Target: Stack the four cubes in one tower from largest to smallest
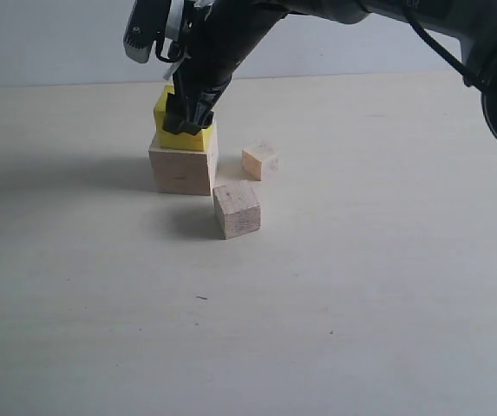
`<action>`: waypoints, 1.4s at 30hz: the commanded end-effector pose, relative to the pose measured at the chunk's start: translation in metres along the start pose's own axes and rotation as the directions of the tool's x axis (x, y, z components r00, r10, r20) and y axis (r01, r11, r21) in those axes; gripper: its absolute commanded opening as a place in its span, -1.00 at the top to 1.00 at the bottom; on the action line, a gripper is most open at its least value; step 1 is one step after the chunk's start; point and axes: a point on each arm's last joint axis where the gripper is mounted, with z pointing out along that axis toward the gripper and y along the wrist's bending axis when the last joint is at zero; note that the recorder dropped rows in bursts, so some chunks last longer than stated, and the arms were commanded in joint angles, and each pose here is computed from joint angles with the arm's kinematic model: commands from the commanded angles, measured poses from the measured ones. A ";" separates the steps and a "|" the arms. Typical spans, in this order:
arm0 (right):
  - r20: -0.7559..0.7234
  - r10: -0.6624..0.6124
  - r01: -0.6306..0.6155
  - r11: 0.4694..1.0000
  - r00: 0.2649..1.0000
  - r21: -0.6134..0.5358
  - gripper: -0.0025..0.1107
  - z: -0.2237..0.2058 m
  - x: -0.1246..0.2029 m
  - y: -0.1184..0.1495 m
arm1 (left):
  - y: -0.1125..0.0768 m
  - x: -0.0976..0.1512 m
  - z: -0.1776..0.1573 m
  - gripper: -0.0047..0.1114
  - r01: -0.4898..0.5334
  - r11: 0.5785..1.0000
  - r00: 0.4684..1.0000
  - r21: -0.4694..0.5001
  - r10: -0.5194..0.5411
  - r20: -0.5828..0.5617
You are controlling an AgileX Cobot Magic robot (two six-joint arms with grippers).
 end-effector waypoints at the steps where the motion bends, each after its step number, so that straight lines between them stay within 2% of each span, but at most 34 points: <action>1: 0.020 0.026 -0.026 1.000 0.999 0.008 -0.42 -0.007 -0.004 -0.002 | 0.000 -0.001 0.001 0.92 -0.018 1.000 1.000 0.001 0.018 0.008; 4: 0.021 0.047 -0.047 0.999 0.999 0.000 -0.41 -0.024 -0.010 -0.002 | 0.000 -0.001 0.001 0.92 -0.020 1.000 1.000 0.001 0.020 0.008; 8: 0.059 0.143 -0.144 0.989 0.988 0.024 -0.40 -0.059 -0.024 -0.003 | 0.000 -0.001 0.001 0.92 -0.022 1.000 1.000 0.001 0.022 0.008; 12: 0.108 0.244 -0.252 0.965 0.964 0.072 -0.24 -0.096 -0.037 -0.006 | 0.000 -0.001 0.001 0.92 -0.022 1.000 1.000 0.001 0.022 0.008; 15: 0.124 0.319 -0.328 0.943 0.940 0.059 0.08 -0.120 -0.043 -0.002 | 0.000 -0.001 0.001 0.92 -0.022 1.000 1.000 0.001 0.022 0.008; 16: 0.121 0.341 -0.349 0.936 0.932 0.051 0.24 -0.127 -0.045 0.000 | 0.000 -0.001 0.001 0.92 -0.022 1.000 1.000 0.001 0.022 0.008; 21: 0.013 0.442 -0.443 0.896 0.897 0.035 0.93 -0.138 -0.038 0.007 | -0.001 -0.001 0.001 0.92 -0.018 1.000 1.000 0.006 0.018 0.008; 24: -0.069 0.522 -0.519 0.853 0.850 0.057 0.96 -0.135 -0.028 0.010 | -0.001 -0.001 0.001 0.92 -0.017 1.000 1.000 0.008 0.017 0.008; 29: -0.119 0.639 -0.638 0.768 0.760 0.054 0.96 -0.125 -0.020 0.019 | -0.001 -0.001 0.001 0.92 -0.015 1.000 1.000 0.009 0.015 0.008; 32: -0.087 0.690 -0.686 0.724 0.719 0.075 0.96 -0.128 -0.017 0.027 | -0.001 -0.001 0.001 0.92 -0.014 1.000 1.000 0.010 0.014 0.009; 37: 0.001 0.799 -0.795 0.597 0.601 0.107 0.96 -0.140 -0.001 0.046 | -0.001 -0.002 0.001 0.92 -0.015 1.000 1.000 0.010 0.014 0.013; 39: 0.010 0.817 -0.813 0.572 0.576 0.113 0.96 -0.139 0.009 0.056 | -0.001 -0.003 0.001 0.92 -0.015 1.000 1.000 0.009 0.014 0.024; 42: -0.078 0.827 -0.817 0.562 0.557 0.125 0.96 -0.127 0.029 0.074 | -0.002 -0.005 0.002 0.92 -0.006 1.000 0.998 0.017 0.005 0.055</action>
